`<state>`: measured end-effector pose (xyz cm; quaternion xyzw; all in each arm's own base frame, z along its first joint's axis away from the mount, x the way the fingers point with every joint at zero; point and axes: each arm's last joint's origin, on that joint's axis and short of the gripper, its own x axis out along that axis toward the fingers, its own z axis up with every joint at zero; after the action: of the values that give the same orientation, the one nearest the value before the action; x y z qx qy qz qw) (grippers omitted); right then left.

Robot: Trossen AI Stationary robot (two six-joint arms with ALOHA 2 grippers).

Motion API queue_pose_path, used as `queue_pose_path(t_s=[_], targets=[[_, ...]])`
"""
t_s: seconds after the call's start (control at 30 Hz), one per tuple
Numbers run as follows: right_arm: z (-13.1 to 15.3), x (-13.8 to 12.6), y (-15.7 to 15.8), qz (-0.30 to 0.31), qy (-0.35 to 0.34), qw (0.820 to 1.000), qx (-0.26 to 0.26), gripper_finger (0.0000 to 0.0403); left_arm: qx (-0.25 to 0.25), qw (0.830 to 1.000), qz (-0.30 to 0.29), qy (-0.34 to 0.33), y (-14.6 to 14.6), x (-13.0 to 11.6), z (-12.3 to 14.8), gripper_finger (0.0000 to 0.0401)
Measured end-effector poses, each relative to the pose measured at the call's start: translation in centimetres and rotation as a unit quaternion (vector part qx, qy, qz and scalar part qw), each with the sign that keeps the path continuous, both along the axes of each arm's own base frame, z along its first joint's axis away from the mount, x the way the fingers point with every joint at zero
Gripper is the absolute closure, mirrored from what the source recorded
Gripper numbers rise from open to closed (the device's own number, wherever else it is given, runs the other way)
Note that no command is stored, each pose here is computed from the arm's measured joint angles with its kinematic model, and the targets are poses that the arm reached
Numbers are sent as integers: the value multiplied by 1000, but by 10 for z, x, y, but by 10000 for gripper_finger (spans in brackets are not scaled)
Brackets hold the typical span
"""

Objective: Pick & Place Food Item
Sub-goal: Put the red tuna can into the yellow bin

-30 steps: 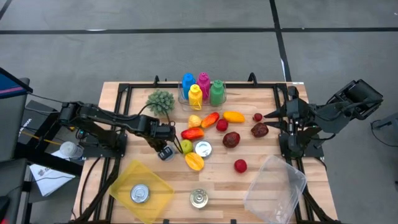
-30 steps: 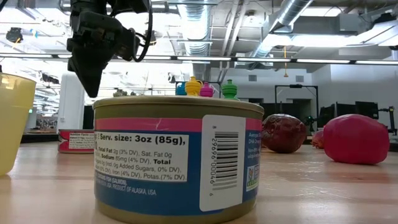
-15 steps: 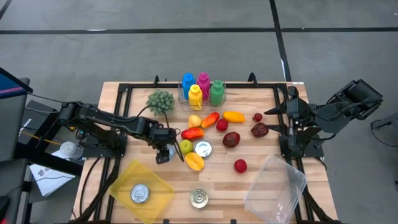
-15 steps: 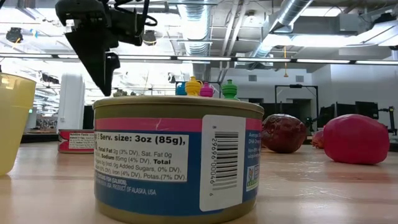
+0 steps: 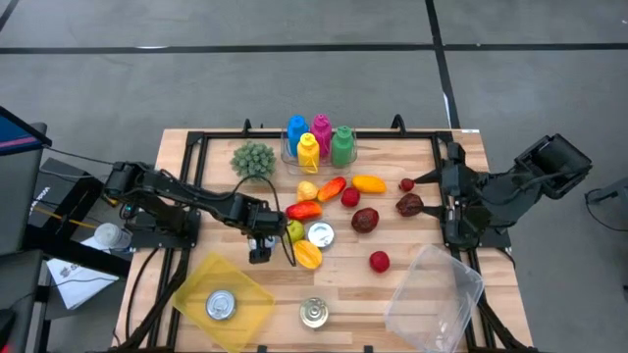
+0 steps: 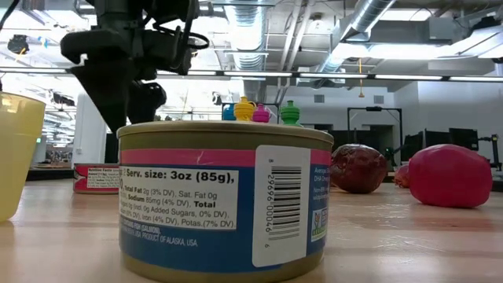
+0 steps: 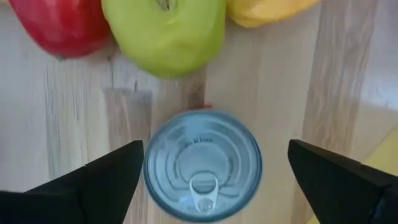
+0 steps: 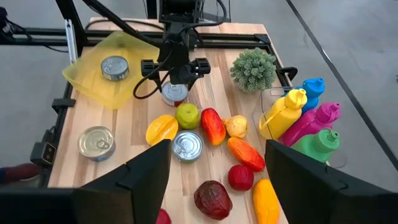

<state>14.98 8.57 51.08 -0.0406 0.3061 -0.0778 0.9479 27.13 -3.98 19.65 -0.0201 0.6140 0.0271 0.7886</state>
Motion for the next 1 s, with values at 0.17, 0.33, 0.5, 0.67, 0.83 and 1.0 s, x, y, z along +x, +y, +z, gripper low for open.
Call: queue_pose_path(t_s=[0.17,0.33,0.5,0.67,0.83,1.0], targets=[[-2,1,0,-2,3,1000,-1,150,5,1000,-16,-1,-1,6,-8,12],[-2,1,1,-7,2,1000,7,150,10,999,-29,12,-2,9,-16,2],[-2,1,1,-8,2,1000,8,150,16,998,-44,29,-4,13,-27,5],[-2,1,1,-8,2,1000,8,150,18,997,-52,50,-9,15,-39,2],[-2,1,1,-8,2,1000,8,150,18,995,-53,81,-11,15,-50,13],[-2,1,1,-8,2,1000,8,150,19,993,-42,105,-11,13,-55,65]])
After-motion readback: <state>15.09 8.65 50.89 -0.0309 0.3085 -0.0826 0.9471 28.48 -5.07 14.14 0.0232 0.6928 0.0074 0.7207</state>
